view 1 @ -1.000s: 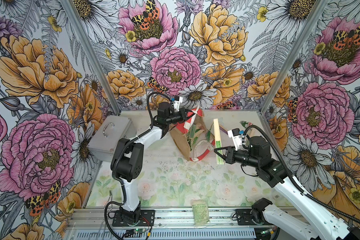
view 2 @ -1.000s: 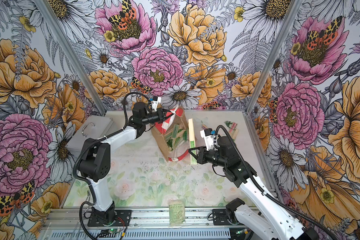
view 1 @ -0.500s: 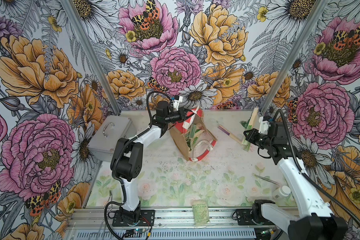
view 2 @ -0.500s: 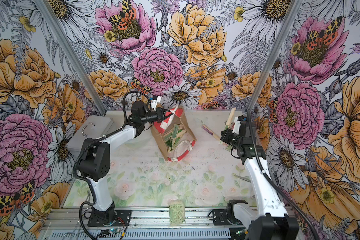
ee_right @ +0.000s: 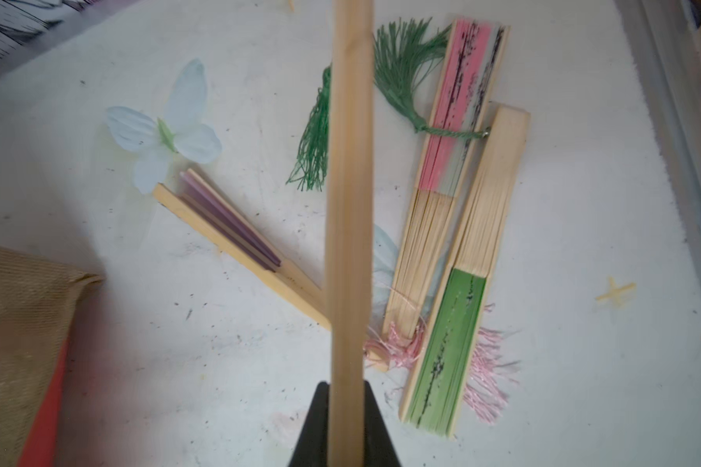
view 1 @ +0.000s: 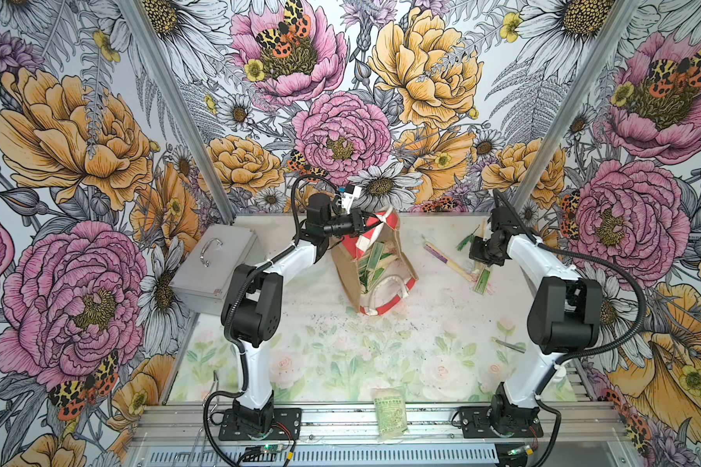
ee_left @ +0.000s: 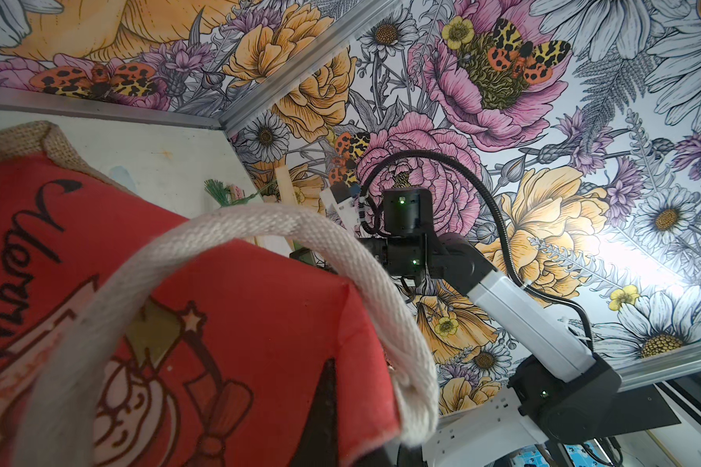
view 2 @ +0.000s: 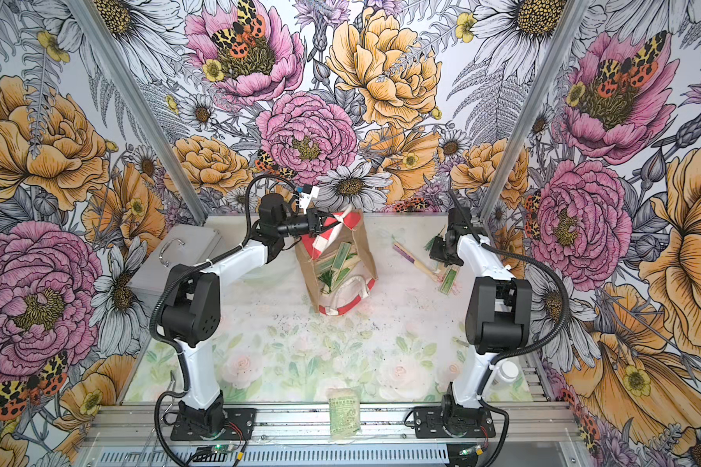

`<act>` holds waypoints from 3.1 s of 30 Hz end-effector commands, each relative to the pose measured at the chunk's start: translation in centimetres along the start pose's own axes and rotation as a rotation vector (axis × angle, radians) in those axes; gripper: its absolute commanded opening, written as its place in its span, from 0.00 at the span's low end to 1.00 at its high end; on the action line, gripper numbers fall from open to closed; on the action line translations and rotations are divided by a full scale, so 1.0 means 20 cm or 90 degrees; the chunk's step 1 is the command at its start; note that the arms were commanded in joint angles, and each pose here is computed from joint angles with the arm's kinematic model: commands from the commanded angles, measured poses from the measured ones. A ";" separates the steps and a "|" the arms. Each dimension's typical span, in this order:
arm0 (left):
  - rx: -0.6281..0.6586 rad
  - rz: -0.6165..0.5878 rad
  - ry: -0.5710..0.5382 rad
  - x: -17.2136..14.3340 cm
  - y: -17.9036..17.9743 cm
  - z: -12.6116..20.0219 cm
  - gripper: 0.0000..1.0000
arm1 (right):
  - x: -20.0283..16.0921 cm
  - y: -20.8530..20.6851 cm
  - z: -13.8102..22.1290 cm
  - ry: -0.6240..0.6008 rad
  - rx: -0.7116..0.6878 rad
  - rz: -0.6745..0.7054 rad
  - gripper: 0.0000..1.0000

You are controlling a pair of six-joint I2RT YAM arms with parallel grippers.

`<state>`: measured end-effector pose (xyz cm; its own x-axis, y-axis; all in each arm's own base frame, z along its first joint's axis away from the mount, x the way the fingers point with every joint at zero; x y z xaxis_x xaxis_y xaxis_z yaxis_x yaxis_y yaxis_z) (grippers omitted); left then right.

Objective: Take out the folding fans from the tote bags
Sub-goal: Place the folding fan at the center of the board, then adjust the canvas bag at the center of the board.

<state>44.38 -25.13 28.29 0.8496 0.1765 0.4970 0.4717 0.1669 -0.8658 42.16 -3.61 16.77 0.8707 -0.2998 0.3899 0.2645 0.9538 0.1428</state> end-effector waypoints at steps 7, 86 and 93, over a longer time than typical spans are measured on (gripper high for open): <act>0.002 -0.006 0.017 -0.04 0.04 -0.04 0.00 | -0.06 -0.14 -0.23 0.093 -0.082 0.022 0.13; 0.022 -0.078 0.048 -0.06 -0.08 -0.01 0.00 | -0.49 1.31 -0.13 -0.209 0.500 0.039 0.41; 0.008 -0.089 0.052 -0.06 -0.11 -0.04 0.00 | -0.51 1.35 -0.26 -0.217 0.504 0.006 0.41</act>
<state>43.35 -25.47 27.31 0.8243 0.1207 0.5531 0.5014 0.2981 -0.8122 41.29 25.29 12.12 0.6942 -0.3223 0.6436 -0.2601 0.7214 0.6418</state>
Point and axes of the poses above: each gripper's point midway between its finger pads, its own z axis back along the fingers, its own y axis along the line the jaws close on, x = y × z, the point moved 7 cm from there along z, back along the fingers, and after that the axes turned 1 degree about z, right-handed, at the moved point
